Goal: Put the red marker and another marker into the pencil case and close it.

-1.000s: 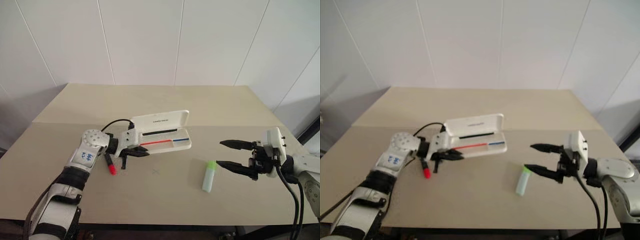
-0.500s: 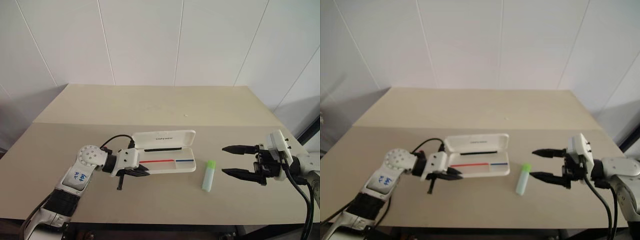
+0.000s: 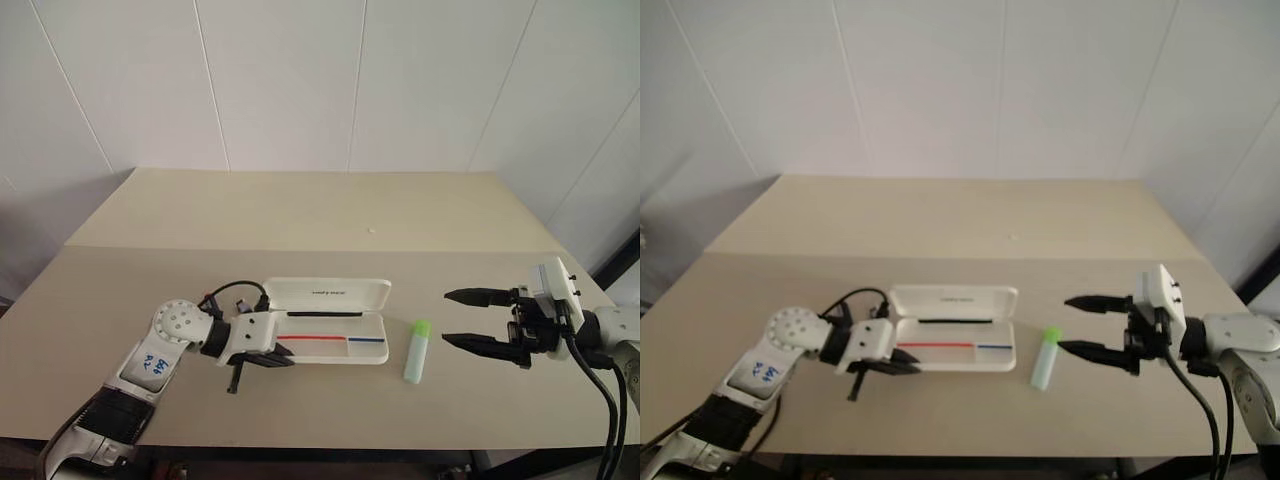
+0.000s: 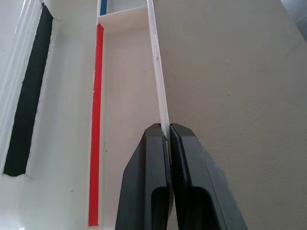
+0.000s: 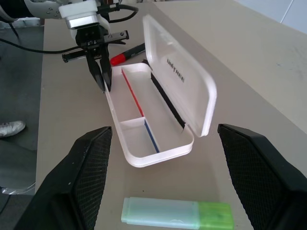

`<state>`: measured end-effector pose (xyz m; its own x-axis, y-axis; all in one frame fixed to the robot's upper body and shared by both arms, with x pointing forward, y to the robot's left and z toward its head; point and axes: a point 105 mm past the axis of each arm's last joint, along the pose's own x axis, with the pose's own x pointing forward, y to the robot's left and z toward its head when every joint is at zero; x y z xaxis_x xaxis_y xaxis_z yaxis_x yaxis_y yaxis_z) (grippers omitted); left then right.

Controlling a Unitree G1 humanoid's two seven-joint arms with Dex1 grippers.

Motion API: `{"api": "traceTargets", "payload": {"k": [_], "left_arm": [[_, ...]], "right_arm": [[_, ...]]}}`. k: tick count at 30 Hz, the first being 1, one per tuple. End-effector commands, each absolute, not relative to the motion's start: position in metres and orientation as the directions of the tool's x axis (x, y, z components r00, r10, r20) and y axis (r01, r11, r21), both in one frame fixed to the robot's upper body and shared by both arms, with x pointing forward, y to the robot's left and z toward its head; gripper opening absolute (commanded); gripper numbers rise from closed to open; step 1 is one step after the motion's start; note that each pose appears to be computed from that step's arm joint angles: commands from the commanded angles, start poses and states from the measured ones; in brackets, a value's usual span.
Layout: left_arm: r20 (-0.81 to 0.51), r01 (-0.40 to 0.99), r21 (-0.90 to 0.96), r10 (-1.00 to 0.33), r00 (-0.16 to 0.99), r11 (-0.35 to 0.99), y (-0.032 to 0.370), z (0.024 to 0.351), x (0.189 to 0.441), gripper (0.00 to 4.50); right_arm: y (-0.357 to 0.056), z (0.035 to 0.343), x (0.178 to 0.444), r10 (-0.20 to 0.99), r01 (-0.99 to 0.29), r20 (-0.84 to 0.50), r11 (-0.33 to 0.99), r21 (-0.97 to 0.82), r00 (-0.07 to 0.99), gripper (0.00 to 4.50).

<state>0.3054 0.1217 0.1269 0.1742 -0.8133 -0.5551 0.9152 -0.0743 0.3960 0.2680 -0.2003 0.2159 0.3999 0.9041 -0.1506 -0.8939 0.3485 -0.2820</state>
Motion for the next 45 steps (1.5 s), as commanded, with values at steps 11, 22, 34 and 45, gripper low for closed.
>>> {"api": "traceTargets", "payload": {"k": [11,22,34,45], "left_arm": [[-0.487,0.91,0.412,-0.857,0.17,-0.053,0.111,0.141,0.294,3.72],[-0.487,0.945,0.323,-0.865,0.12,-0.05,0.135,0.167,0.262,4.43],[-0.392,0.84,0.321,-0.746,0.538,0.437,0.192,0.188,0.279,4.43],[-0.45,0.456,0.348,-0.281,0.848,0.819,0.246,0.148,0.299,4.43]], "right_arm": [[-0.2,0.227,0.266,0.903,-0.875,-0.123,0.354,-0.33,0.412,4.5],[-0.201,0.227,0.267,0.91,-0.881,-0.122,0.34,-0.329,0.397,4.5],[-0.201,0.227,0.273,0.919,-0.891,-0.121,0.321,-0.321,0.375,4.5],[-0.196,0.229,0.288,0.934,-0.909,-0.141,0.272,-0.317,0.329,4.5]]}}
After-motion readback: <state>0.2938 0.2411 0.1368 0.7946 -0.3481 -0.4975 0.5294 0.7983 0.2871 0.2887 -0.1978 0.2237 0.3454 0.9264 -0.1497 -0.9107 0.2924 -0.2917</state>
